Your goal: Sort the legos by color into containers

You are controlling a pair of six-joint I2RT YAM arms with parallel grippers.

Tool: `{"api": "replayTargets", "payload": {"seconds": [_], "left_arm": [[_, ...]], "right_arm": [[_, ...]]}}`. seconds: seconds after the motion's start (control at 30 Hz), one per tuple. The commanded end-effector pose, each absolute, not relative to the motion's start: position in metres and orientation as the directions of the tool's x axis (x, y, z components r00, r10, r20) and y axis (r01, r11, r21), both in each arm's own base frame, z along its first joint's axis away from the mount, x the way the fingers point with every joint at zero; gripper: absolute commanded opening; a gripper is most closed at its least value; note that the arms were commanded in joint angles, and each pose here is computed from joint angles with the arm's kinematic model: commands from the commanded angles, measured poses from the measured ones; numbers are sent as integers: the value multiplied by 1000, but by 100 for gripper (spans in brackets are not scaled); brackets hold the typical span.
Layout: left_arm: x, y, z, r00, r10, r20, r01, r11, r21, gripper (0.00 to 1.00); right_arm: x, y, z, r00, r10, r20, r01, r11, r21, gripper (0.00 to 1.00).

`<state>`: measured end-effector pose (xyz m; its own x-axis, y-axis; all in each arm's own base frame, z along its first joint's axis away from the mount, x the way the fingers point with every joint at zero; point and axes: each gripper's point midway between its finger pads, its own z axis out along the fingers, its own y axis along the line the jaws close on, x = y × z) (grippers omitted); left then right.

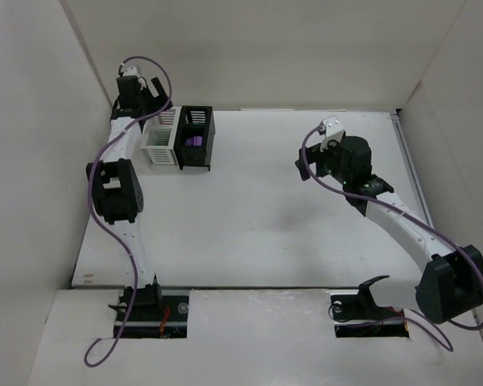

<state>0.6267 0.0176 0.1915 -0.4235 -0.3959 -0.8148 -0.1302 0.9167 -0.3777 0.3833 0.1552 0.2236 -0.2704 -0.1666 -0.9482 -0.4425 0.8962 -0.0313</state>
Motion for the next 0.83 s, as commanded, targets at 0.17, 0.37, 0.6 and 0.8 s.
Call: {"api": "replayTargets", "payload": {"seconds": [0.17, 0.37, 0.6, 0.8], "left_arm": [[559, -6, 312, -273, -379, -884, -46, 923, -381, 100], [477, -47, 310, -281, -430, -858, -25, 897, -441, 100], [412, -43, 284, -298, -462, -835, -120, 886, -447, 100], [382, -45, 280, -298, -481, -825, -118, 876, -468, 100]], "right_arm": [[402, 136, 248, -259, -42, -965, -363, 930, 57, 100], [406, 125, 229, -342, 73, -937, -293, 939, 180, 100], [408, 104, 216, -376, 128, -918, -232, 946, 227, 100], [395, 100, 213, -380, 175, -908, -195, 945, 263, 100]]}}
